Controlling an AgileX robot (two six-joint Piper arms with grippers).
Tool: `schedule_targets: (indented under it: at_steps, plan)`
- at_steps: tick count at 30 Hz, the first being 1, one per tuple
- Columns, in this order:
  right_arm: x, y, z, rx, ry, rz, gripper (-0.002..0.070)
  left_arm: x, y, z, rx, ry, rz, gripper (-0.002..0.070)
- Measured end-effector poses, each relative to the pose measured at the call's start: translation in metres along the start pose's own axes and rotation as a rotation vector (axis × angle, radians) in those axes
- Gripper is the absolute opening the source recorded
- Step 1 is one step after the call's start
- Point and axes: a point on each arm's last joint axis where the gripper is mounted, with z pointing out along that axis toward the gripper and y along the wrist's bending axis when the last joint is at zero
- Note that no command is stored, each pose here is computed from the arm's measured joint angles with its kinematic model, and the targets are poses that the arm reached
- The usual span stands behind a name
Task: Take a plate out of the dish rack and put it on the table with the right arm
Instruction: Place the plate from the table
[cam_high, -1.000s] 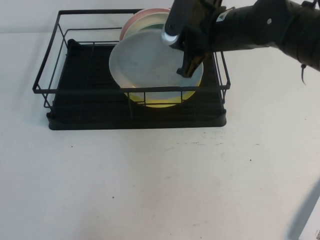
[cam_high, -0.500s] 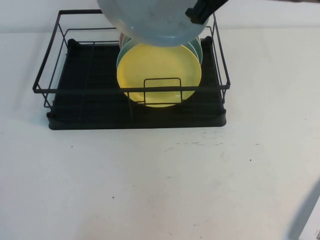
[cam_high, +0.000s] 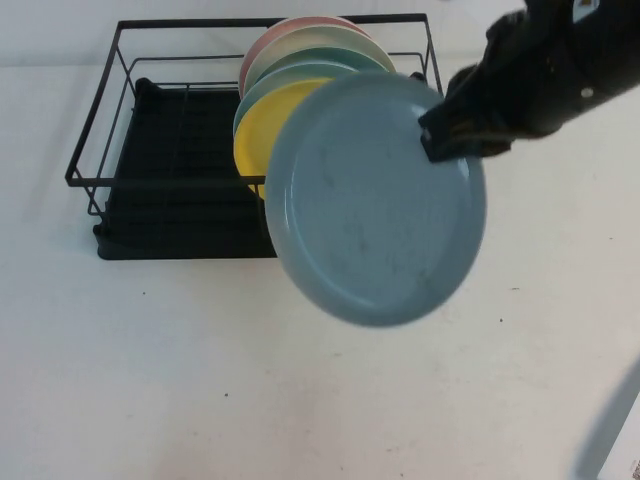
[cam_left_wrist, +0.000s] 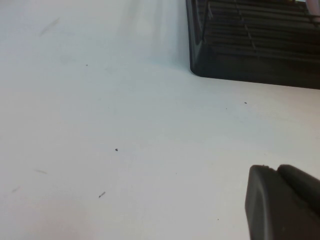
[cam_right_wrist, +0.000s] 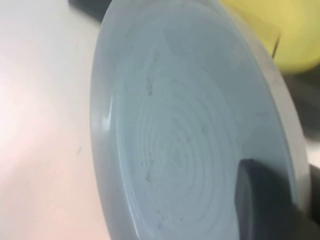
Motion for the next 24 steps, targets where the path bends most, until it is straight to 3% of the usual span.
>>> schedule_targets:
  at_steps: [12,19,24]
  plan:
    - [0.091,0.023,0.073,-0.032,0.134,0.309,0.0076,0.000,0.000,0.000,0.000,0.000,0.000,-0.0003]
    - [0.094,0.019,0.103,-0.065,-0.033,0.465,0.0076,0.000,0.000,0.000,0.000,0.000,0.000,-0.0003]
    - [0.097,0.016,0.132,-0.072,-0.021,0.564,0.0076,0.000,0.000,0.000,0.000,0.000,0.000,-0.0003]
